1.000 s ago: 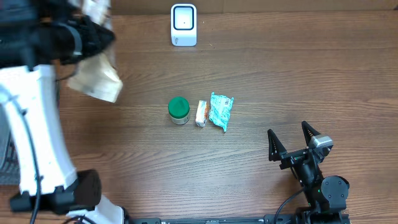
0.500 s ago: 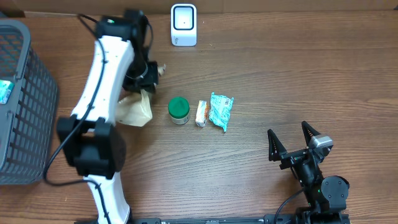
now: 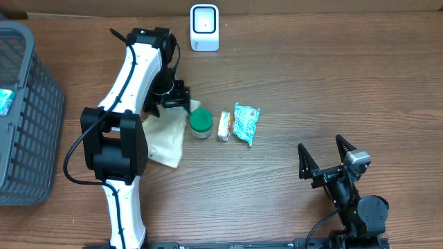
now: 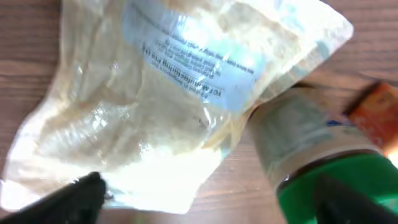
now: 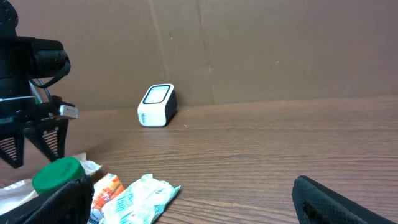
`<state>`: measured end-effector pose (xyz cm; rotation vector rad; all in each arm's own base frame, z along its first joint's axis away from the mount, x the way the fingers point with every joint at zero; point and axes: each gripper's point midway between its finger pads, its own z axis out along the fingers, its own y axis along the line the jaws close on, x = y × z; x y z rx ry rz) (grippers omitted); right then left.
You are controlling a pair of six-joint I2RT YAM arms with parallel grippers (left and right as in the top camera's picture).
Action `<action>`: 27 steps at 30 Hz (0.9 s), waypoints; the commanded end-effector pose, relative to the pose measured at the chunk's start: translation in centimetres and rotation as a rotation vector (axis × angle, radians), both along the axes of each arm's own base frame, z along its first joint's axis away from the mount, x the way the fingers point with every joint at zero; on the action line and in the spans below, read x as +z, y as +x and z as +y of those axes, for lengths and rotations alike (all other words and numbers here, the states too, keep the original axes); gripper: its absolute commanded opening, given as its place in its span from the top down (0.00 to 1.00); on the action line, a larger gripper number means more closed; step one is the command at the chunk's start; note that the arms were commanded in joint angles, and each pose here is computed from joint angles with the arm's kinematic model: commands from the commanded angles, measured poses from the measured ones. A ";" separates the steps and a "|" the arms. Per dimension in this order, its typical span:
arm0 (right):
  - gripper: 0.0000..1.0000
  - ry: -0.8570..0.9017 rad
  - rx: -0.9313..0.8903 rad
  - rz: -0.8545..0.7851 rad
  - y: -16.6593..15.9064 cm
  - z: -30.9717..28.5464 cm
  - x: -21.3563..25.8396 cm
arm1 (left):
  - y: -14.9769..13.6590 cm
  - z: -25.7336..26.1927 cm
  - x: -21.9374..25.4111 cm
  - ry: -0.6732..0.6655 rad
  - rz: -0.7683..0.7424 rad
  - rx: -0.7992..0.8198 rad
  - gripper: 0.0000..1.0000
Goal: Scan the item barcode
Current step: 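Carry the clear pouch left of the bottle and release it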
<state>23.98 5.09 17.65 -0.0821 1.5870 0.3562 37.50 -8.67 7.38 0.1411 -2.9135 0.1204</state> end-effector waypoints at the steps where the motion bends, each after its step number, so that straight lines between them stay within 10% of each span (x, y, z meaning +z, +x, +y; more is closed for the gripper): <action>1: 0.00 -0.001 0.000 -0.007 0.0 0.0 -0.1 | -0.3 -0.7 1.0 -0.053 0.004 -0.049 0.00; 16: 0.00 0.000 0.000 -0.007 0.0 0.0 -0.1 | 5.3 7.0 21.0 -0.044 -0.578 0.145 0.00; 27: 0.00 0.000 0.000 -0.007 0.0 0.0 -0.1 | -2.3 24.4 30.3 0.119 -0.831 0.629 0.00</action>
